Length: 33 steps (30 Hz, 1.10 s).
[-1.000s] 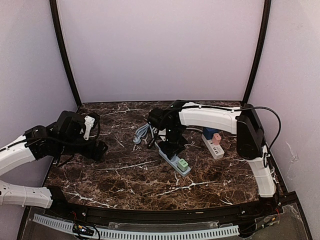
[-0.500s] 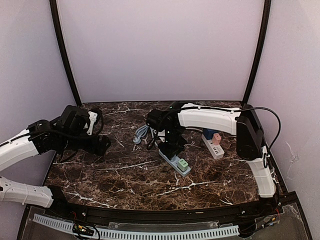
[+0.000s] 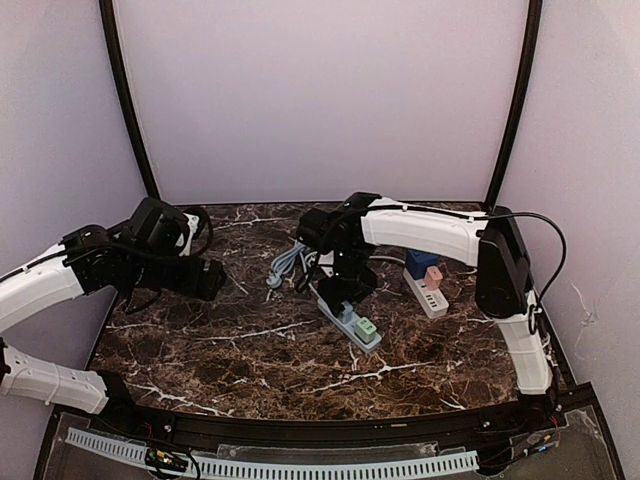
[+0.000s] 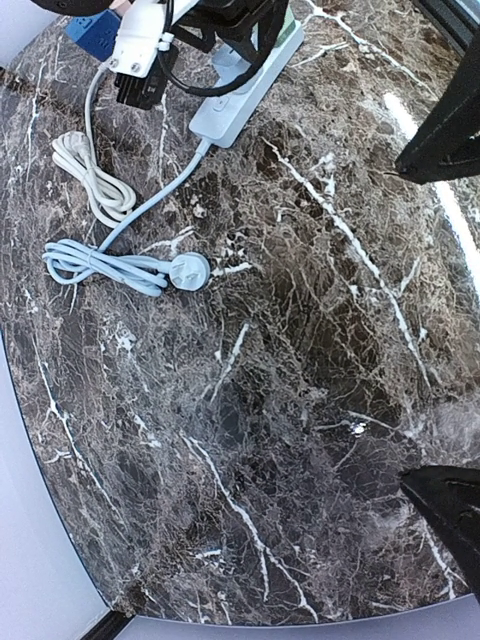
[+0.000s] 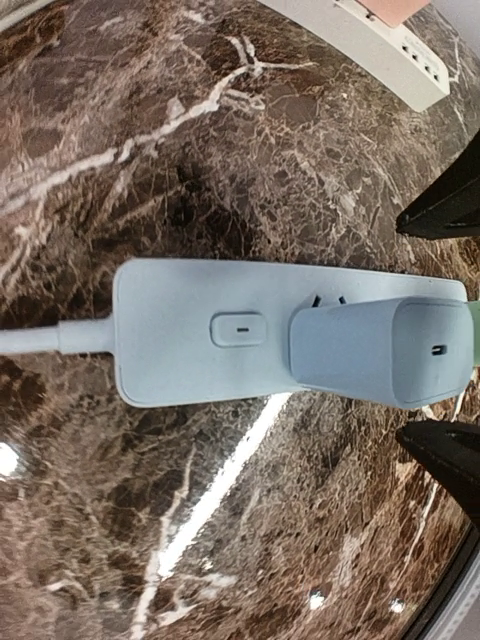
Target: Insert the plug
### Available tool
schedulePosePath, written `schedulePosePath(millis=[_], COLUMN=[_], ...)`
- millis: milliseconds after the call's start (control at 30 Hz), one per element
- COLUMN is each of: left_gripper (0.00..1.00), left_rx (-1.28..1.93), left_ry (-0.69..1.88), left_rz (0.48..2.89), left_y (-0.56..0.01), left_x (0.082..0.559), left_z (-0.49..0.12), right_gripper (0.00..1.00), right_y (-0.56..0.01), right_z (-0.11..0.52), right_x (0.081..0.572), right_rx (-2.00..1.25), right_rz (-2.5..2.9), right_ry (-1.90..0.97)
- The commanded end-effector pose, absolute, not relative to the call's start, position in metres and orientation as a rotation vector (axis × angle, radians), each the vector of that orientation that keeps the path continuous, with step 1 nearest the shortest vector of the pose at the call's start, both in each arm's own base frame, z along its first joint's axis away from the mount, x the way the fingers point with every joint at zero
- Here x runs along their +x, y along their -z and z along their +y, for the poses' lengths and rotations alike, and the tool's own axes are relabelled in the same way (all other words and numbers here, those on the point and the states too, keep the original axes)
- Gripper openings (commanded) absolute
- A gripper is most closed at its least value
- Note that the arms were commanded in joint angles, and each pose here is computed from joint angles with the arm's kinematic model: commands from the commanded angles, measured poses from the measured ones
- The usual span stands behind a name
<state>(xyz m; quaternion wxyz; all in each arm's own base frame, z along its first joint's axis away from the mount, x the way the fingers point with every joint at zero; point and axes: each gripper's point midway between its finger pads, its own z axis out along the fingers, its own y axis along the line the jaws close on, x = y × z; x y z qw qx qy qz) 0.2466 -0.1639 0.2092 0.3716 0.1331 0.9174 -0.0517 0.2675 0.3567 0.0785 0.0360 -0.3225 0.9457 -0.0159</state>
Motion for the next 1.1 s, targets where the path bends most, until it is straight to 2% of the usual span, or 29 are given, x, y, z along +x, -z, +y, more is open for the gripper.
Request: schedulePosePath(millis=[0, 367, 700, 900, 1067], left_gripper=[0.99, 0.99, 0.99, 0.99, 0.99], left_rx=[0.300, 0.379, 0.422, 0.413, 0.382], left_ry=[0.111, 0.094, -0.056, -0.153, -0.204], left_rz=[2.362, 2.290, 2.140, 2.057, 2.027], left_y=[-0.218, -0.253, -0.311, -0.336, -0.341], left_x=[0.251, 0.271, 0.297, 0.307, 0.309], left_z=[-0.161, -0.178, -0.175, -0.162, -0.149], right_gripper=[0.67, 0.94, 0.99, 0.99, 0.99], right_y=[-0.135, -0.218, -0.311, -0.348, -0.359], right_z=[0.362, 0.329, 0.243, 0.181, 0.132], right_x=[0.283, 0.330, 0.364, 0.353, 0.330], right_rx=[-0.926, -0.746, -0.462, -0.282, -0.107], right_rz=[2.813, 2.632, 2.351, 2.191, 2.101], right_ry=[-0.110, -0.249, -0.130, -0.021, -0.052])
